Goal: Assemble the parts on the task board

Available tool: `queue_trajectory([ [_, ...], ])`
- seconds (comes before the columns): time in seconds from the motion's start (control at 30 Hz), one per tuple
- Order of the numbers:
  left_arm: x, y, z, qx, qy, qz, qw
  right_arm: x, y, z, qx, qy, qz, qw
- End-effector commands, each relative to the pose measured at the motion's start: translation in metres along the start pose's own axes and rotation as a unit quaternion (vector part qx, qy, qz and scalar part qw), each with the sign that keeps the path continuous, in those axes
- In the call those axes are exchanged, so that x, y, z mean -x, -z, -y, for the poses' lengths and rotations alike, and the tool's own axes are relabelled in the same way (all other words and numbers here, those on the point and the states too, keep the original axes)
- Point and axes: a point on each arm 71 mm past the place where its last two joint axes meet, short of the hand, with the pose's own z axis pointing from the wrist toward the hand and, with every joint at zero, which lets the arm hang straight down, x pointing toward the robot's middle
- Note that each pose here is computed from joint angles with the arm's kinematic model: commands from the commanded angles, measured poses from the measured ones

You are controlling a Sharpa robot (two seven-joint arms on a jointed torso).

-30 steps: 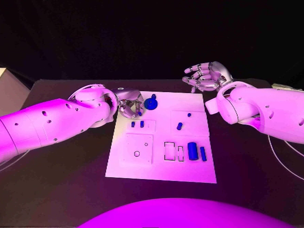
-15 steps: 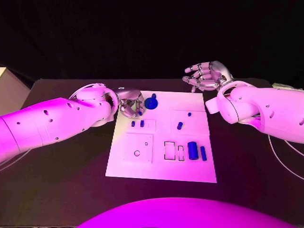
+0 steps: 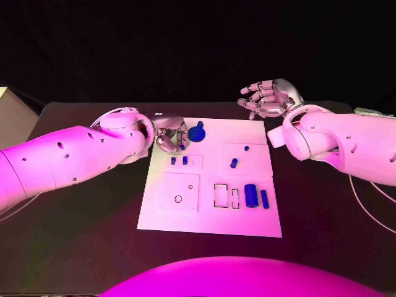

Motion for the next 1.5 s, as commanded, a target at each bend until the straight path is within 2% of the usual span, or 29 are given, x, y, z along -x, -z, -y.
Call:
queue_trajectory([
  [0.03, -0.0047, -0.0001, 0.0008, -0.002, -0.003, -0.016, 1.000, -0.001, 0.000, -0.001, 0.006, 0.000, -0.005, 1.000],
  [0.37, -0.0028, 0.0016, 0.0002, -0.006, 0.000, -0.001, 1.000, -0.001, 0.000, -0.001, 0.007, 0.000, -0.005, 1.000],
  [1.17, -0.0017, 0.0033, -0.0028, 0.002, 0.001, 0.006, 1.000, -0.001, 0.000, -0.001, 0.006, 0.001, -0.005, 1.000],
  [1.33, -0.0015, 0.0048, -0.0067, 0.008, 0.001, 0.006, 1.000, -0.001, 0.000, -0.001, 0.011, 0.014, -0.017, 1.000],
  [1.5, -0.0005, 0.0079, -0.0132, 0.017, 0.003, 0.010, 1.000, -0.003, 0.002, -0.001, 0.024, 0.047, -0.048, 0.997],
])
